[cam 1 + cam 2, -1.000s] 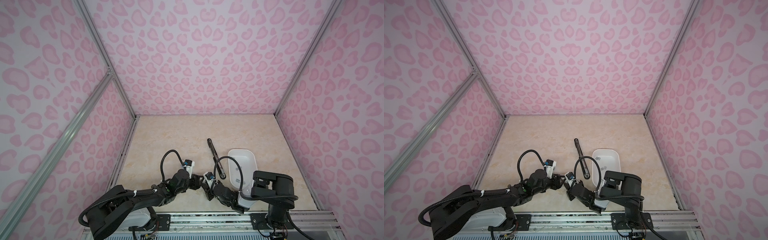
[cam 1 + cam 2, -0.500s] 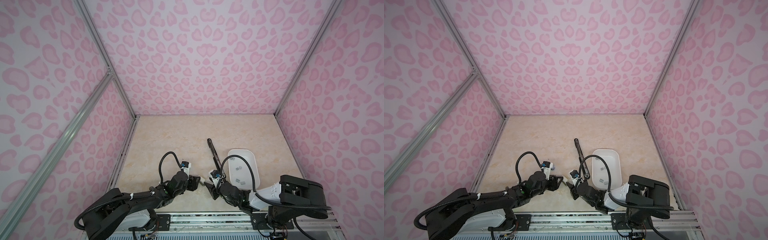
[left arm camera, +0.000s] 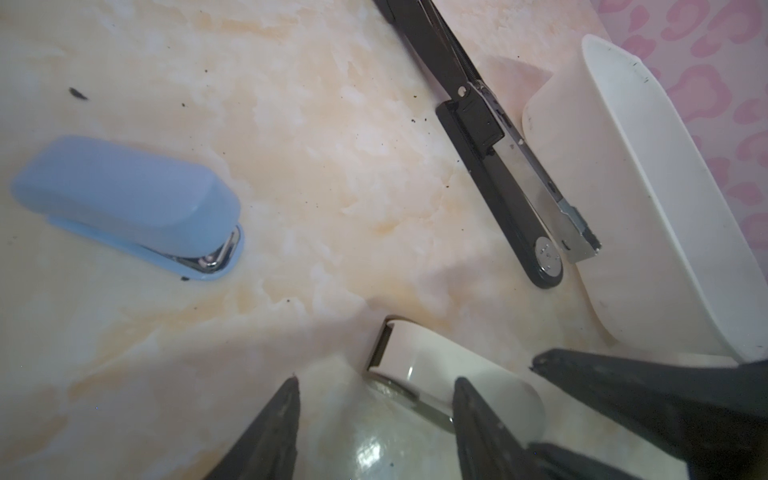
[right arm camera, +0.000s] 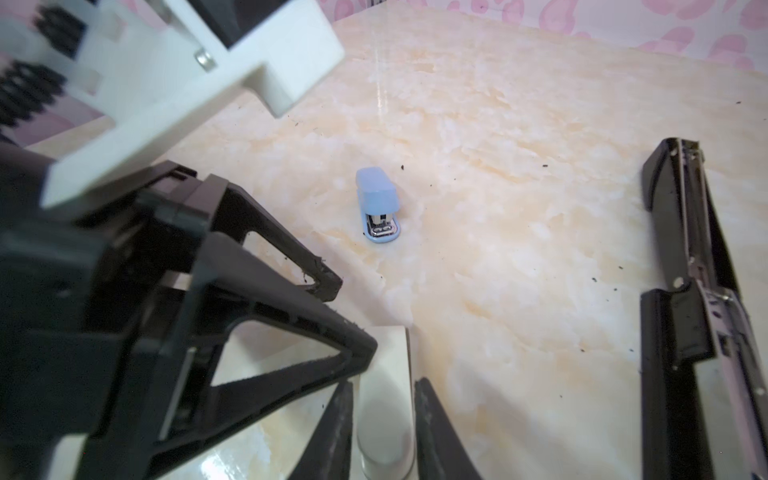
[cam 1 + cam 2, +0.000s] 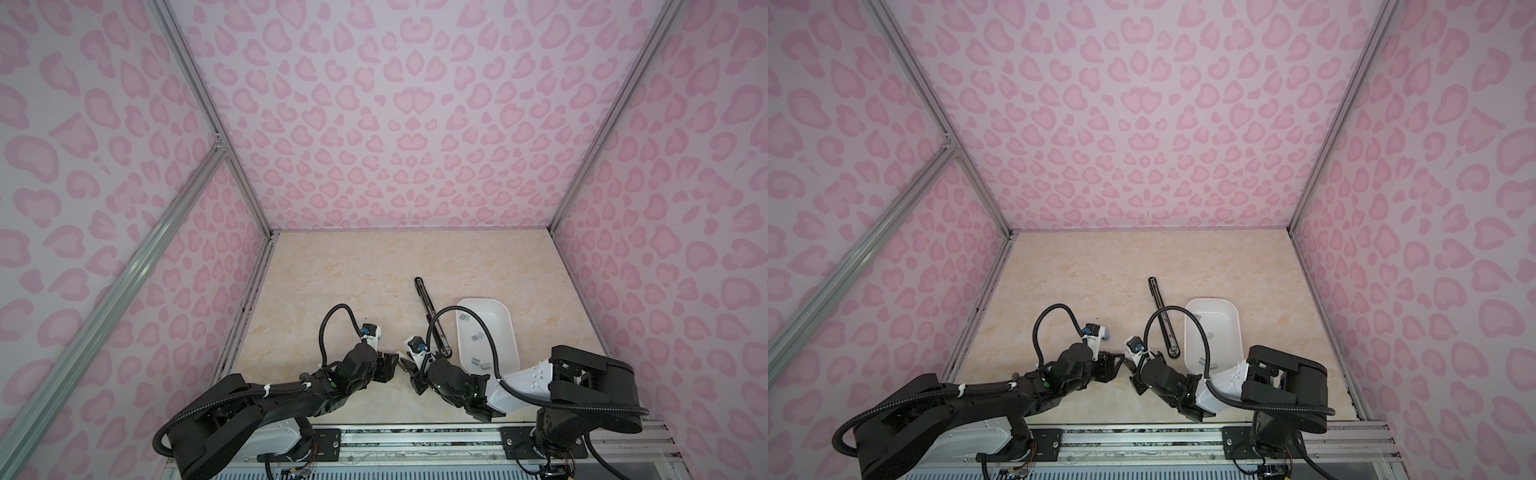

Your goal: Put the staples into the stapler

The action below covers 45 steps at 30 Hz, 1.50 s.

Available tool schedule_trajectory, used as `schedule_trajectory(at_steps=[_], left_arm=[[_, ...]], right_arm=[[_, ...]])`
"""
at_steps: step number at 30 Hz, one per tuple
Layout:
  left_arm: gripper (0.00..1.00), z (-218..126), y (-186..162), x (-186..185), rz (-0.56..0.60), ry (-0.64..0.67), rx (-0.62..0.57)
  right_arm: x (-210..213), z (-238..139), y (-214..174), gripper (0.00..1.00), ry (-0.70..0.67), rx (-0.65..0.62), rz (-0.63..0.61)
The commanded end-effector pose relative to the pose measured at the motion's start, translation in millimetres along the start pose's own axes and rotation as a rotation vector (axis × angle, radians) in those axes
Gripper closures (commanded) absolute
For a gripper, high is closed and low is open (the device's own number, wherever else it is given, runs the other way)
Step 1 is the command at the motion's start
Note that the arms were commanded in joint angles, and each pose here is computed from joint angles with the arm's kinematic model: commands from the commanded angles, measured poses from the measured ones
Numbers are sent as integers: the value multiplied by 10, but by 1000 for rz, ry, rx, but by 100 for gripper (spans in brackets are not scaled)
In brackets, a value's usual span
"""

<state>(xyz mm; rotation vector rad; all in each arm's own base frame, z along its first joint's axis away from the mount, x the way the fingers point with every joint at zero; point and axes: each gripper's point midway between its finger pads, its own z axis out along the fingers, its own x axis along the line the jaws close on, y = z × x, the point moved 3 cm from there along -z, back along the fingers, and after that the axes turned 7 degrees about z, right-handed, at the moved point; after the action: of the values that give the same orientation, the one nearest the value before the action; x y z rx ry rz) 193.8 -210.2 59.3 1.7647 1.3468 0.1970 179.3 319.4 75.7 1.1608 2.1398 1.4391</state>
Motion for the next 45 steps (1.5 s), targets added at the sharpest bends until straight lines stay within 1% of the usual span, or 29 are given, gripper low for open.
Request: schedule_trajectory(at_steps=[1,8,20,22,25,29,33,38,40,42,45], left_arm=[[41,3,-5,24,2,11,-3],[41,11,-49,49,-1,15,5],[41,46,-132,109,-8,31,13],[41,42,-129,106,-7,30,12],[40,16,-93,82,-9,22,5],[40,-55,13,49,4,17,-29],[40,-130,108,39,19,30,-55],[40,-237,178,63,21,53,-76],[40,-324,217,95,15,75,-92],[40,-447,238,174,4,127,-96],[38,-723,313,301,-18,204,-135]], right_arm=[[-23,51,-45,75,-10,8,8],[-77,85,-229,77,-22,43,31],[-164,130,-693,79,-32,79,88],[-162,112,-699,79,-9,53,102],[-154,83,-604,78,11,30,121],[-146,92,-376,77,-33,12,97],[-133,126,-101,73,-68,5,71],[-137,101,123,59,-109,26,41],[-131,71,103,49,-94,30,40],[-128,60,37,43,-79,47,41],[-55,40,-104,35,-52,80,14]])
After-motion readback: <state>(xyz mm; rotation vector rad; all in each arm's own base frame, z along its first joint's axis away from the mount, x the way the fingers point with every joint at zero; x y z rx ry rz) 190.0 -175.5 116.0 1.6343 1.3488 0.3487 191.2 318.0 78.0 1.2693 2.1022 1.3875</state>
